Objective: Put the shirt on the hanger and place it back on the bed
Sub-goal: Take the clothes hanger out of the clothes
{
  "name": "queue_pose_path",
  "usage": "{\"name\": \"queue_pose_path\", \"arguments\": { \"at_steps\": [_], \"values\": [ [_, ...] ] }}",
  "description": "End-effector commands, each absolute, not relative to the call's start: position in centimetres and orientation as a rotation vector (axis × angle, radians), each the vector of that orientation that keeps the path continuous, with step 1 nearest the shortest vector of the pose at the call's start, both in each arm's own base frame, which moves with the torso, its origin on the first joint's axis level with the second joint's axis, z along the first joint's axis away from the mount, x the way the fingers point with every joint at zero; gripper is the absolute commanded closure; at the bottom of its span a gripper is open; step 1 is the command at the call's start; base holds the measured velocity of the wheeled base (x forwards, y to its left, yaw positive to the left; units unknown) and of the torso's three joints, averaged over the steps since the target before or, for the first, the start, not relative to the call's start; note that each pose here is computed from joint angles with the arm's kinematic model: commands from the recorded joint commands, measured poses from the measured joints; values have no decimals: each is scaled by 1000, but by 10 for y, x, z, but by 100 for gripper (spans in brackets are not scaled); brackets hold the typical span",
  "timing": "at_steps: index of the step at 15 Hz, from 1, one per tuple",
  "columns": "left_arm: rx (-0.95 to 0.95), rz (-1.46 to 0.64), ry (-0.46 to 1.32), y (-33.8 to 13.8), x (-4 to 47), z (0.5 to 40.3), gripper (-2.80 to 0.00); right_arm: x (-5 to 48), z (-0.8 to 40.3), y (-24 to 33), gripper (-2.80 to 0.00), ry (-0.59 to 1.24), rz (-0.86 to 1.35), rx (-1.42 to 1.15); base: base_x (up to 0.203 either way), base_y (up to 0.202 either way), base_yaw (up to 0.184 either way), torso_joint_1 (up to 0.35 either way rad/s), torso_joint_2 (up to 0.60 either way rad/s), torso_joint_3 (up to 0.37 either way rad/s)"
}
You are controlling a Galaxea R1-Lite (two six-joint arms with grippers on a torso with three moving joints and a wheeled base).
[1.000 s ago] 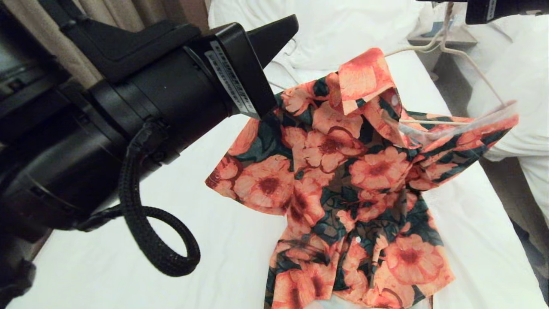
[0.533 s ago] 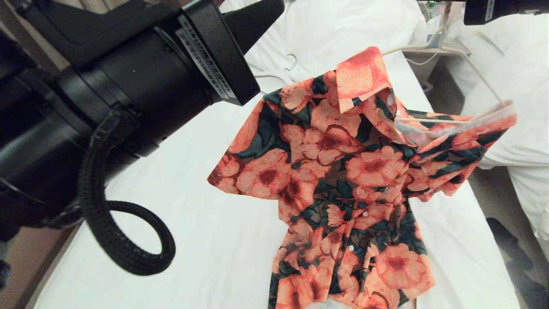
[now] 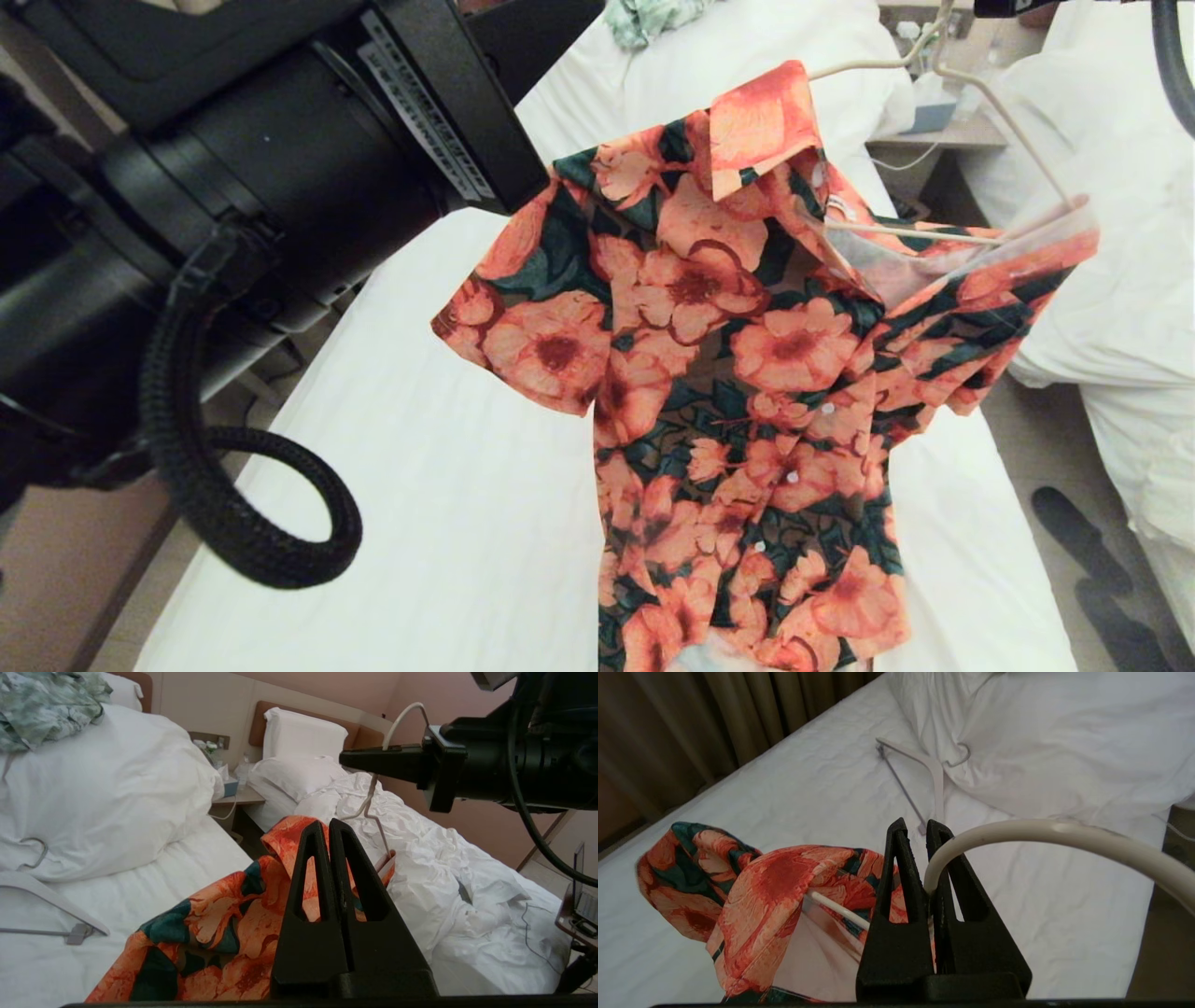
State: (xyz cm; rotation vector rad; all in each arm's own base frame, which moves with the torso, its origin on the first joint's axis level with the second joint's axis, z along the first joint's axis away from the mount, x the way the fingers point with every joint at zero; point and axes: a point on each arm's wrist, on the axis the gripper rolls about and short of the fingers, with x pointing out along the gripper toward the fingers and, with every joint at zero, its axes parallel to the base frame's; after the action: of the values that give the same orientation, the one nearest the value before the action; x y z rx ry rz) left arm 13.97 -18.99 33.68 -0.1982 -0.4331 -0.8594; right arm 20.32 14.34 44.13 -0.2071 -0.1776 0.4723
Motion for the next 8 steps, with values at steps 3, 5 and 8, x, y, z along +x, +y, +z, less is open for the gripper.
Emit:
{"name": "queue_pose_path", "arguments": {
  "at_steps": [3, 5, 8],
  "values": [
    [-201, -856, -440, -189, 140, 338, 0, 205, 444, 144, 0, -189, 466, -204, 0, 0, 0, 240, -592, -359],
    [-202, -856, -439, -190, 140, 338, 0, 205, 444, 144, 0, -189, 464, -204, 0, 0, 0, 177, -408, -256],
    [-200, -847, -442, -189, 142, 338, 0, 207, 444, 142, 0, -186, 451, -208, 0, 0, 0, 153, -362, -211]
  ]
}}
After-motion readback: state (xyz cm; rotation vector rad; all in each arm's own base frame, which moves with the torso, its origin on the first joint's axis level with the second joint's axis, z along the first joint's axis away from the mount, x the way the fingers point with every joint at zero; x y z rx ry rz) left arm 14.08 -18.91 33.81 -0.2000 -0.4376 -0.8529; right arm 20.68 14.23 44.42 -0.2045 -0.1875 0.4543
